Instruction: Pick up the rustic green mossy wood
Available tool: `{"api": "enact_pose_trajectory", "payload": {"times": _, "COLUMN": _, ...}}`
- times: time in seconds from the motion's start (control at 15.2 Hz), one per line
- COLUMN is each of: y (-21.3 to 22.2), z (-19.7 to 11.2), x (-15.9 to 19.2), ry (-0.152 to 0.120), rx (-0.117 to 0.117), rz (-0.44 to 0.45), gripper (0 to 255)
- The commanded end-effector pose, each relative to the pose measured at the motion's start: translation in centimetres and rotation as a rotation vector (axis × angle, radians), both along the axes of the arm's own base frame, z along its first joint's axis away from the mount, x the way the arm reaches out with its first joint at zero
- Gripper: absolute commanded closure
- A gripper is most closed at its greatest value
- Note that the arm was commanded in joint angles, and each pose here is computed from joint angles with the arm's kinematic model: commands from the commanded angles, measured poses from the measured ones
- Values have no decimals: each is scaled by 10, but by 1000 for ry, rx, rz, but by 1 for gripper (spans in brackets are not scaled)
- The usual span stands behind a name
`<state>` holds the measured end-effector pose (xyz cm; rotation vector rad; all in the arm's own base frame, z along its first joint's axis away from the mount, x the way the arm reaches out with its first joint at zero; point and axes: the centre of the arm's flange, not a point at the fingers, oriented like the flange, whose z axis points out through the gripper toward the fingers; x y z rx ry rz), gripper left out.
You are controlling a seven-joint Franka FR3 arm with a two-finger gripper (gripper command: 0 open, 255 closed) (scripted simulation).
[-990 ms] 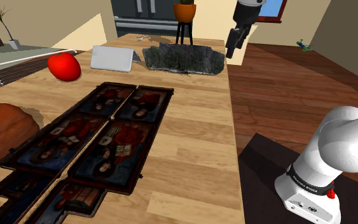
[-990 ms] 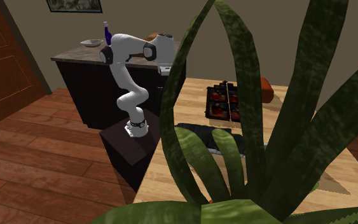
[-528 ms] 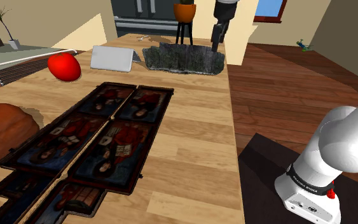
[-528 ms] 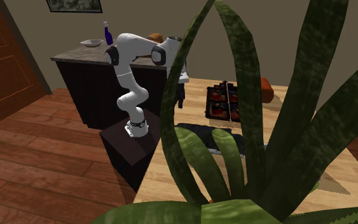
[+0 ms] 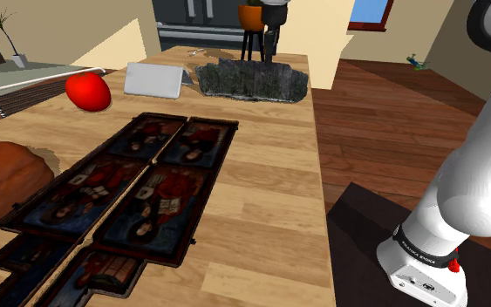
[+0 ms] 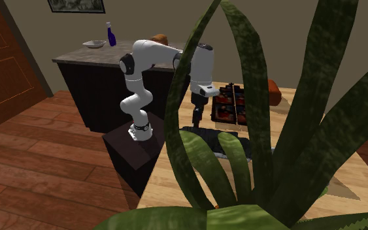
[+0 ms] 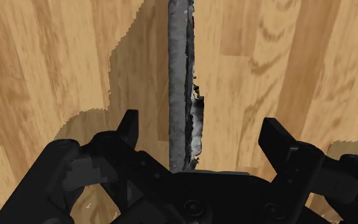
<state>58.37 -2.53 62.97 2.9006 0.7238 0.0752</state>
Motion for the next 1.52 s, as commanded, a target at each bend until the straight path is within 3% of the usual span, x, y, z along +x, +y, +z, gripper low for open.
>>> {"api": "enact_pose_trajectory", "payload": {"times": 0.0, "y": 2, "z": -3, "x": 30, "ry": 18, "rx": -3, "rz": 52, "gripper": 0}}
{"api": "enact_pose_trajectory", "payload": {"times": 0.66, "y": 2, "z": -43, "x": 31, "ry": 18, "rx": -3, "rz": 54, "gripper": 0}}
{"api": "enact_pose_trajectory", "payload": {"times": 0.73, "y": 3, "z": -43, "x": 31, "ry": 18, "rx": -3, "rz": 54, "gripper": 255}}
{"api": "enact_pose_trajectory", "payload": {"times": 1.45, "y": 2, "z": -32, "x": 31, "ry": 18, "rx": -3, "rz": 54, "gripper": 255}}
